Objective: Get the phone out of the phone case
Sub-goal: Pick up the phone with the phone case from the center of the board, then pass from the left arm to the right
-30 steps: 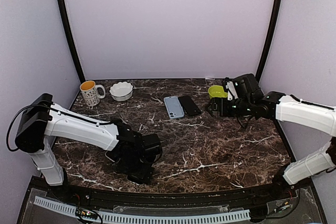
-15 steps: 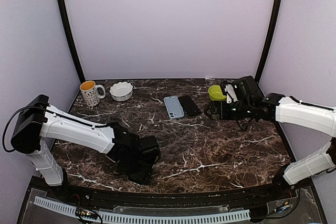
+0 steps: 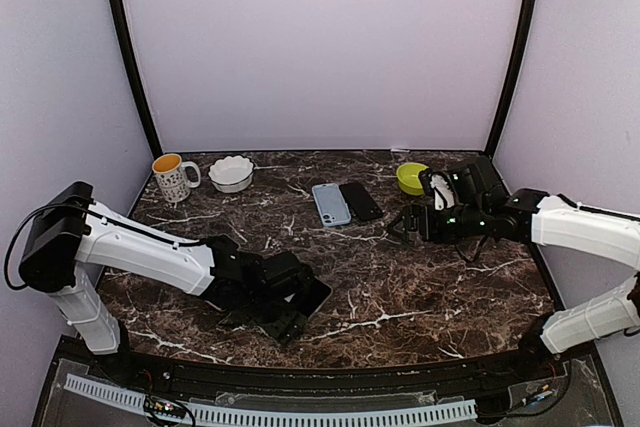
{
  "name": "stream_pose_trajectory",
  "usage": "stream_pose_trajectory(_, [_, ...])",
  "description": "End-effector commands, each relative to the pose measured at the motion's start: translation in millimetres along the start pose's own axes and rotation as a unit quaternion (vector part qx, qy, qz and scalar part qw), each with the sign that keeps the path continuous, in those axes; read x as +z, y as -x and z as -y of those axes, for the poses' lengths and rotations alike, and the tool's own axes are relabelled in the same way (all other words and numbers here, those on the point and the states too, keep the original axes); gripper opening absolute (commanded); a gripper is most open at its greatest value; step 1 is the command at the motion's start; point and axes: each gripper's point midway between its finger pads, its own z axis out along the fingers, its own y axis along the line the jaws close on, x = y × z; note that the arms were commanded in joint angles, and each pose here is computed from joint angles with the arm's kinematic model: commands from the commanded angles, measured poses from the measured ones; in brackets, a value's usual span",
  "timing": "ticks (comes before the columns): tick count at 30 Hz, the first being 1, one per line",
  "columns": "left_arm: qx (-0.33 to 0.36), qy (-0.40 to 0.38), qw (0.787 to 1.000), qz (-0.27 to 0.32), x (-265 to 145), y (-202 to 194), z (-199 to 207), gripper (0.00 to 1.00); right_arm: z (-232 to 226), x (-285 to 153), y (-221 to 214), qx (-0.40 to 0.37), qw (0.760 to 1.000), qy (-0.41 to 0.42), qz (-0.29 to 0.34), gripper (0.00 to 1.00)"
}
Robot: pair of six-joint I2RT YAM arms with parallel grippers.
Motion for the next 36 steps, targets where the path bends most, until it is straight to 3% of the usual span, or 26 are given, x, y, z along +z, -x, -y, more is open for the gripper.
stream_pose_trajectory(1, [0.079, -0.01, 0.995, 0.061, -4, 28, 5, 0.6, -14, -8, 4, -0.025, 0.999, 0.026, 0.006, 0.99])
stream_pose_trajectory(14, [0.175, -0.024, 0.973, 0.15, -36, 76, 1, 0.59, -52, -17, -24, -0.083, 0.983, 0.147, -0.068, 0.99])
stream_pose_trajectory(21, [0.23, -0.033, 0.949, 0.214, -54, 96, 11, 0.59, -74, -20, -42, -0.058, 0.967, 0.229, -0.099, 0.99])
stream_pose_trajectory(29, [0.277, -0.032, 0.913, 0.297, -77, 116, 19, 0.59, -81, -3, -59, -0.005, 0.955, 0.256, -0.151, 0.97])
stream_pose_trajectory(36, [0.307, -0.013, 0.892, 0.331, -83, 126, 20, 0.58, -97, 3, -55, 0.019, 0.947, 0.273, -0.167, 0.92])
